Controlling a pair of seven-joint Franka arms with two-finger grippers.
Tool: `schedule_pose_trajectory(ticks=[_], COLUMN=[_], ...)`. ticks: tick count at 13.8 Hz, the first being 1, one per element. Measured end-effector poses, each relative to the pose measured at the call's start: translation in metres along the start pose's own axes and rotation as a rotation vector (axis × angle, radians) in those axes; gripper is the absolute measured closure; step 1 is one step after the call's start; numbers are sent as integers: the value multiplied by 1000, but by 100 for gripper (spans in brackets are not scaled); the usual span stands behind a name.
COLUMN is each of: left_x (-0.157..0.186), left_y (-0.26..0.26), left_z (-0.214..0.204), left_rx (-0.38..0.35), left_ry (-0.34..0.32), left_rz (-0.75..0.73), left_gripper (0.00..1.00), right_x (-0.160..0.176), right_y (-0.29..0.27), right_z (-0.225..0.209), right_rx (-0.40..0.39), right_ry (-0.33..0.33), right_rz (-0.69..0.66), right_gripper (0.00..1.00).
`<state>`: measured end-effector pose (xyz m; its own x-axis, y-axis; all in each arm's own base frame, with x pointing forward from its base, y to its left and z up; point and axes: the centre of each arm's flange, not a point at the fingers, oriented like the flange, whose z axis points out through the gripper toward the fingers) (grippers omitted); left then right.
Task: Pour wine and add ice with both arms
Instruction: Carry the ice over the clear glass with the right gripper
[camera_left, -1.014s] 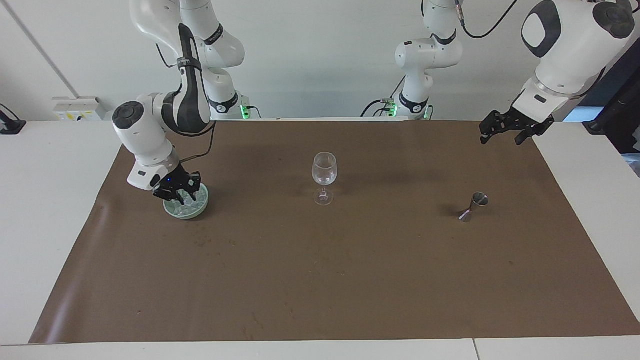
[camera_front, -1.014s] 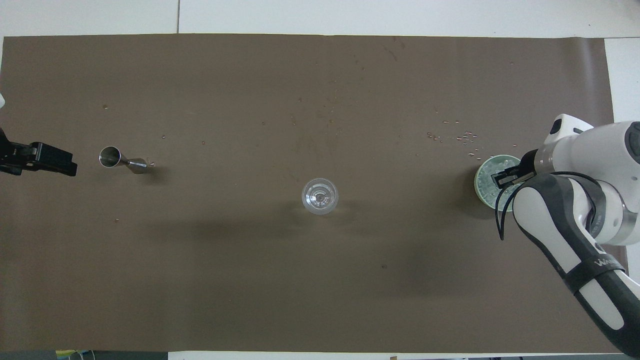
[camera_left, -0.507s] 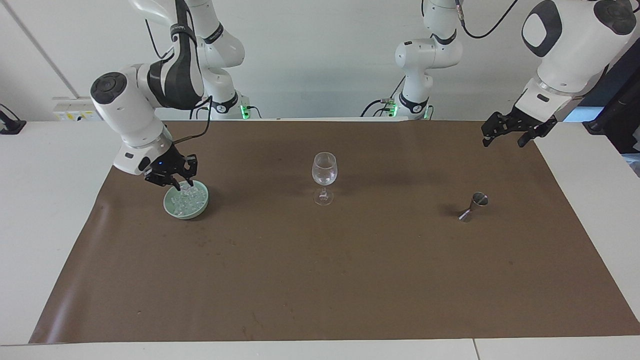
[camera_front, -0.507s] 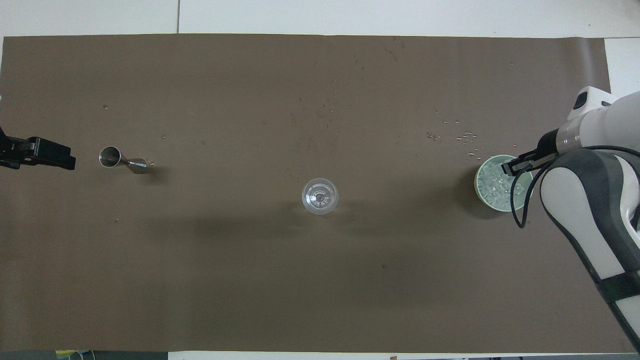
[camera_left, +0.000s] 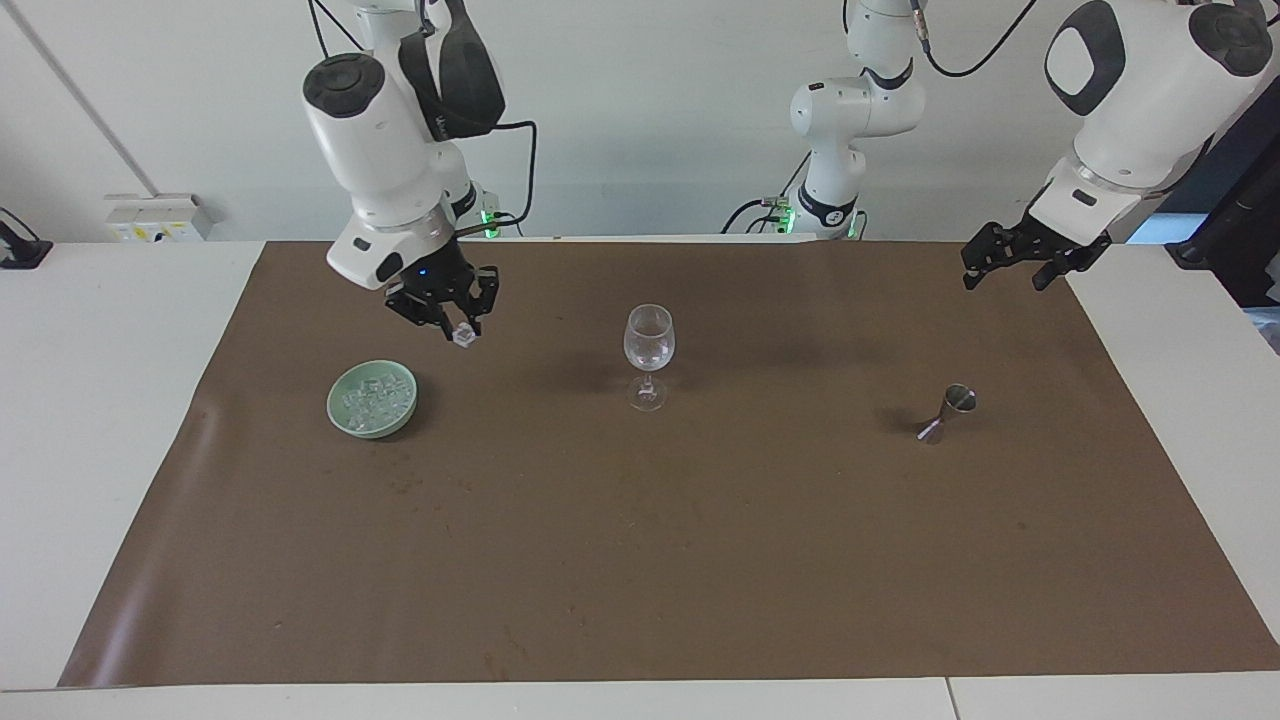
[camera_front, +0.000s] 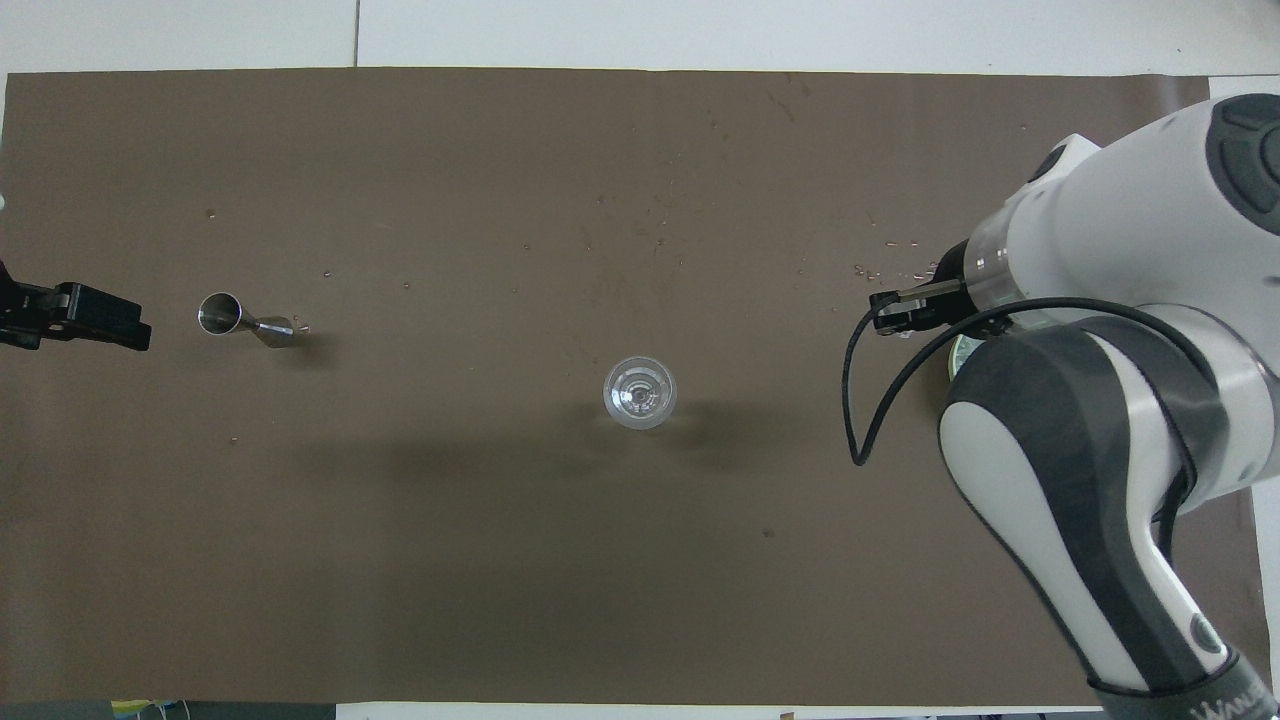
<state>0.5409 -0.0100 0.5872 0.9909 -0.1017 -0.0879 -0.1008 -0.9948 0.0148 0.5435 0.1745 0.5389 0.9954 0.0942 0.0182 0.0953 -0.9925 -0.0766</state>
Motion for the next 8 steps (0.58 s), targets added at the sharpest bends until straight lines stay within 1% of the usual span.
schedule_pose_trajectory(ticks=[2,4,8], left_x=[0,0,0], left_y=[0,0,0], left_z=[0,0,0], left_rx=[0,0,0], left_ry=[0,0,0], left_rz=[0,0,0], left_gripper=[0,0,0], right_x=[-9,-17,-27], right_y=[-44,-82,-144], right_z=[-4,-6,-2], right_rx=[8,43,110], right_ry=[11,31,95], right_rz=[45,85,151], right_gripper=[67,67,67])
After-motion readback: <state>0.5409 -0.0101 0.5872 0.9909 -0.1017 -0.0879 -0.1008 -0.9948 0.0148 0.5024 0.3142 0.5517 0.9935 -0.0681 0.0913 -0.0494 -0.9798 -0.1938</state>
